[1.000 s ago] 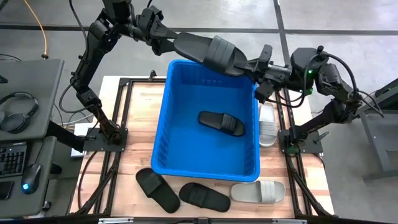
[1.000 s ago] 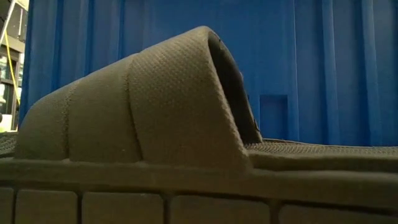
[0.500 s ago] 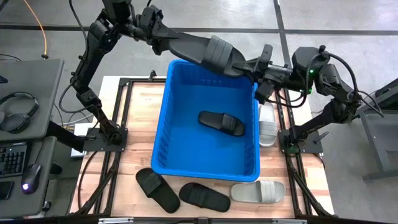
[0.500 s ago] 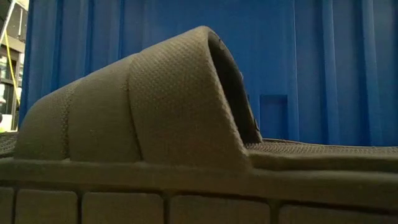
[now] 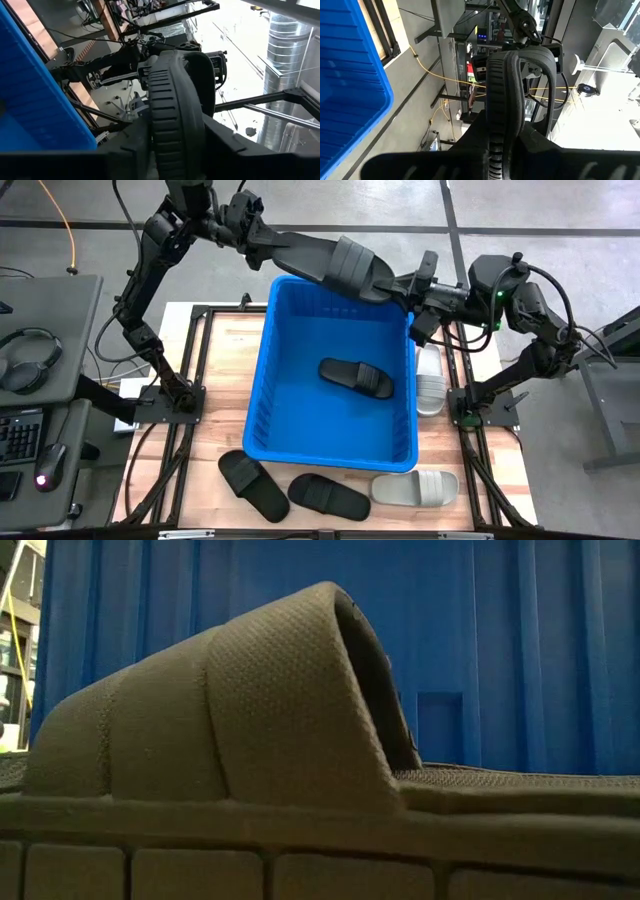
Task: Pick and place slides into bin
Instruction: Put the black slipper into the blue bin
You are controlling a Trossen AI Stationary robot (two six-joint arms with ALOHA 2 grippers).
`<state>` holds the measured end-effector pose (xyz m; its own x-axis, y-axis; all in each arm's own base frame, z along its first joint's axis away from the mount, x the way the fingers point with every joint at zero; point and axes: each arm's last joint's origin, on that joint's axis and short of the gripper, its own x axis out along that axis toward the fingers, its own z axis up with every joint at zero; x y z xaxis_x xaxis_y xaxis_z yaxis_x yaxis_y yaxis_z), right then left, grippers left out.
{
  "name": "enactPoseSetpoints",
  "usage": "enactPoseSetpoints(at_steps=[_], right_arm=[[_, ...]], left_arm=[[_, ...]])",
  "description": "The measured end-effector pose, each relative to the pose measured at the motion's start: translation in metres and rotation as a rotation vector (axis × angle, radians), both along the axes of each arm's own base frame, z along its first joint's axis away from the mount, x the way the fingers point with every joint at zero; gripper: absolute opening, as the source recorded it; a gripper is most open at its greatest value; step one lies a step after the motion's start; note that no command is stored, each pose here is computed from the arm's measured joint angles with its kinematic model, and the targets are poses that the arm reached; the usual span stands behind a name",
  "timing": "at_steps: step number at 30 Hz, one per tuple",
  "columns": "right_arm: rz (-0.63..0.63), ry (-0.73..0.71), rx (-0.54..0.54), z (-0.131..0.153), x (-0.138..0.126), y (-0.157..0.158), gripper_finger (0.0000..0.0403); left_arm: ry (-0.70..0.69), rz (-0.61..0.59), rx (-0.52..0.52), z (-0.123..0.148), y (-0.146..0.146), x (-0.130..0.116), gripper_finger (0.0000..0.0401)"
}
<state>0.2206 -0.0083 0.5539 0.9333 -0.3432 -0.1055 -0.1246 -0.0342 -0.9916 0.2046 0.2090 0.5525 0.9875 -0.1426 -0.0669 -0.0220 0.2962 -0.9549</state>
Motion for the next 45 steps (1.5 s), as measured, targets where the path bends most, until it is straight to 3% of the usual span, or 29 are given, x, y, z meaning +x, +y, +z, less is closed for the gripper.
enactPoseSetpoints(at_steps=[6,10,22,28,33,37,45], right_arm=[[-0.009,-0.004,-0.003,0.0,0.0,0.0,0.0005],[-0.013,-0.003,-0.003,0.0,0.0,0.0,0.0015],[-0.015,-0.01,-0.001,0.001,-0.001,0.0,0.0161],[-0.108,-0.067,-0.015,0.01,-0.016,-0.001,0.0199],[-0.064,-0.21,0.159,0.023,-0.048,0.007,0.0197],[-0.025,-0.296,0.311,0.028,-0.068,0.009,0.0195],[0.015,-0.369,0.439,0.033,-0.091,0.012,0.0195]], left_arm=[[0.005,0.035,0.001,0.0,0.001,0.0,0.0056],[0.007,0.048,-0.009,0.0,0.002,0.0,0.0053],[0.03,0.083,-0.031,-0.003,0.003,-0.001,0.005],[0.031,0.1,-0.03,-0.003,0.003,0.0,0.0055],[0.047,0.159,0.005,-0.005,0.006,0.0,0.0049],[0.139,0.171,-0.01,-0.022,0.014,0.006,0.005],[0.289,0.163,0.018,-0.058,0.035,0.034,0.0049]])
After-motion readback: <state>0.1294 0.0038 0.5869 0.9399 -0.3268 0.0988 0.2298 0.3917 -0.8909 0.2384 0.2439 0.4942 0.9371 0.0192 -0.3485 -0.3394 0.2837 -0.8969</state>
